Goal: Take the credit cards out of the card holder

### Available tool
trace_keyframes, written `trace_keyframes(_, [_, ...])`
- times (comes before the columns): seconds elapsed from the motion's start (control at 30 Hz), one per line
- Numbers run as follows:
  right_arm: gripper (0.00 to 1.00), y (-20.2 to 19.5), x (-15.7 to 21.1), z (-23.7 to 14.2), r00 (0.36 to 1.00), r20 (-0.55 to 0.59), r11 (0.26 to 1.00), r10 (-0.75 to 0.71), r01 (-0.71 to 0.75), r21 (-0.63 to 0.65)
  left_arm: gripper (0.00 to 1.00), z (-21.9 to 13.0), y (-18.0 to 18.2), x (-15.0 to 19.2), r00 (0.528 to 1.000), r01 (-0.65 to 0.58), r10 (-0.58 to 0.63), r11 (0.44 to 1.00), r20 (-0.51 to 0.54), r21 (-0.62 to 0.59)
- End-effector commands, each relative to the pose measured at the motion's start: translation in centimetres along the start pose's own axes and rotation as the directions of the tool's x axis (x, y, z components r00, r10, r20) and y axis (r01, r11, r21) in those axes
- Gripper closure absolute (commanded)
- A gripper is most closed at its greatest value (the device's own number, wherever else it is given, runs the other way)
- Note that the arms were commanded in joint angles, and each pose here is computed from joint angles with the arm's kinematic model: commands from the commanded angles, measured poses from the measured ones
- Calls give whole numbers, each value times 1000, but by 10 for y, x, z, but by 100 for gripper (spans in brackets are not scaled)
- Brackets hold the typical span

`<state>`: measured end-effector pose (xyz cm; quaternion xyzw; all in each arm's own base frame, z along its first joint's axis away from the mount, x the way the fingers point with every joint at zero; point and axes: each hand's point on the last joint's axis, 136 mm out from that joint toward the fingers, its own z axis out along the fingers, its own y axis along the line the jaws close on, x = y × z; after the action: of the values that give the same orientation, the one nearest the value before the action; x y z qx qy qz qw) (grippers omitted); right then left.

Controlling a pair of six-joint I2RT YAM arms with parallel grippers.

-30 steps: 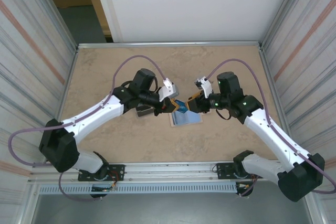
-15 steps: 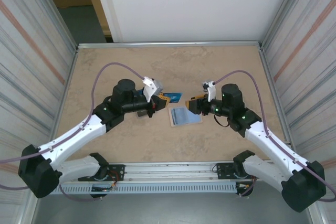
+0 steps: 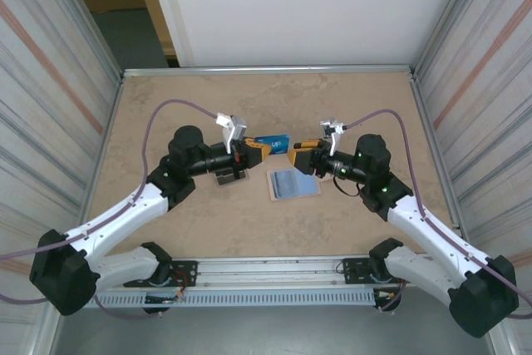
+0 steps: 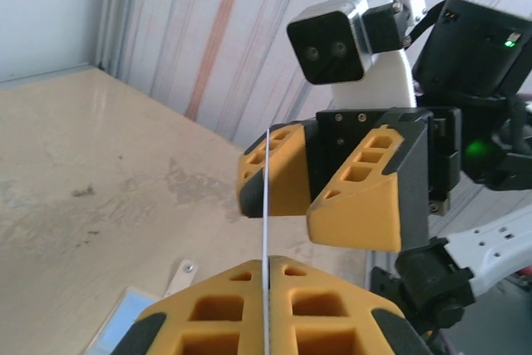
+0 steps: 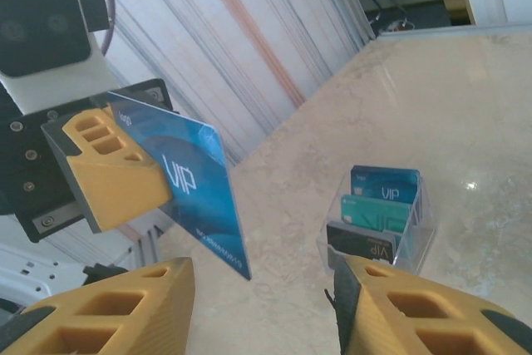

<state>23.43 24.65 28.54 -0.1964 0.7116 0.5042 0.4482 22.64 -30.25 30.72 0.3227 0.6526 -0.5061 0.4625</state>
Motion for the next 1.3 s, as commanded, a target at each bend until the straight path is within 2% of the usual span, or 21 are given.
trace_keyframes(0.0, [53,20,-17,-2,998,47,997,-36,40,-70,100,0,-17,-10,999,0,-3,995,33,99])
trace_keyframes(0.1, [55,28,-20,-1,998,51,993,-37,42,-110,100,2,-19,-9,1000,2,-5,993,21,118])
trace_keyframes(0.17, [61,34,-21,0,998,50,989,-45,51,-135,100,3,-19,-8,1000,7,-8,992,13,130])
trace_keyframes(0.47, [100,47,-19,6,997,19,982,-78,81,-171,100,6,-21,-7,1000,12,-12,989,-2,147])
trace_keyframes(0.63, [100,45,-14,6,996,-5,984,-88,86,-158,91,5,-16,-2,999,5,-1,994,-32,110])
trace_keyframes(0.7, [100,44,-12,6,995,-19,985,-97,93,-144,82,3,-16,-2,999,-15,20,995,-49,101])
trace_keyframes(0.8, [100,41,-9,3,992,-41,987,-115,110,-117,55,-2,-18,-1,993,-73,79,994,-83,81])
trace_keyframes(0.87, [100,39,-7,1,990,-55,987,-131,125,-98,32,-7,-16,-3,986,-127,131,991,-106,41])
trace_keyframes(0.9, [100,38,-6,0,989,-63,988,-137,131,-86,26,-10,-13,-4,982,-151,151,988,-117,9])
trace_keyframes(1.03, [100,33,0,-3,982,-119,988,-150,144,-52,19,-24,-3,-13,957,-261,244,960,-155,-100])
trace_keyframes(1.17, [100,34,6,-4,974,-166,987,-155,148,-54,5,-31,-8,-20,930,-343,322,934,-176,-104])
trace_keyframes(1.27, [100,36,9,-3,969,-194,988,-152,140,-72,1,-32,-7,-23,906,-395,367,911,-212,-114])
